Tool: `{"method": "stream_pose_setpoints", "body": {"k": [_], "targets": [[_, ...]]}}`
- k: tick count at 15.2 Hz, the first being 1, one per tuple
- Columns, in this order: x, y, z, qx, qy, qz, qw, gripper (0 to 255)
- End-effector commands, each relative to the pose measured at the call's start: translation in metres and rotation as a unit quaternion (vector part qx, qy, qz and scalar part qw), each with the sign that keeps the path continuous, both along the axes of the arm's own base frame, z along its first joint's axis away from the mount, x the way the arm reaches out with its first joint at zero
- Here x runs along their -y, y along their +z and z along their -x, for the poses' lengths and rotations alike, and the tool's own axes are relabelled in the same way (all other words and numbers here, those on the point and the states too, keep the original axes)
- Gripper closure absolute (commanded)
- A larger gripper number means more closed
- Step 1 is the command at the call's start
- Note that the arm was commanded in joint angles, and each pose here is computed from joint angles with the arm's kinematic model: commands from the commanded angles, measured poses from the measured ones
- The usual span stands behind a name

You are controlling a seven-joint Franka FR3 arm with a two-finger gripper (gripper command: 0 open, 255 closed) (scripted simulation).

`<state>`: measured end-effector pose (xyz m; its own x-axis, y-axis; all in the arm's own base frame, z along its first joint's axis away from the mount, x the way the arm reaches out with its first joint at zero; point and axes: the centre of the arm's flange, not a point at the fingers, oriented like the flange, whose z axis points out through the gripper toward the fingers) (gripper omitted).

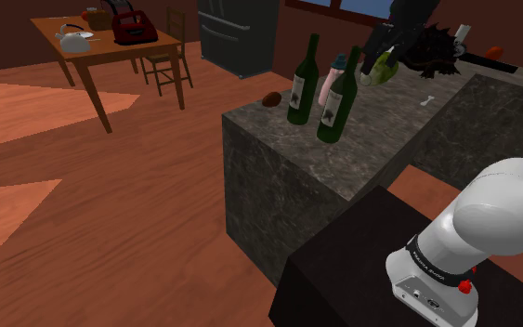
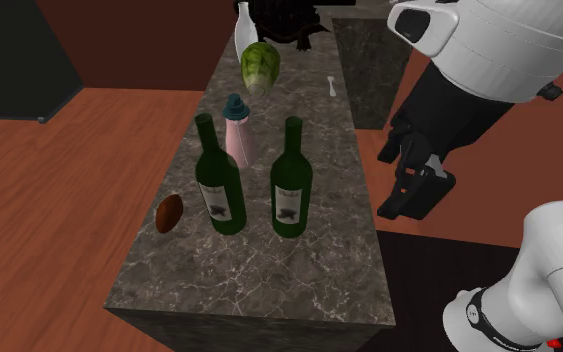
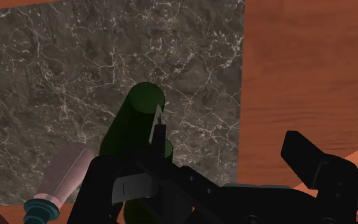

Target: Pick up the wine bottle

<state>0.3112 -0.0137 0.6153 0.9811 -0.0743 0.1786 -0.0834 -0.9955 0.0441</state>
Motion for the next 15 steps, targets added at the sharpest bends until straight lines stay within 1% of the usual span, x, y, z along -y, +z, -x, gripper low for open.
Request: {"method": "stream_pose_setpoints", "body": {"k": [1,15], "targets": [[0.0,0.0,0.0,0.0,0.0,0.0,1.0,0],[0.071,0.016,-0.185,-0.046,0.006,-0.009,0.9989,0]]}}
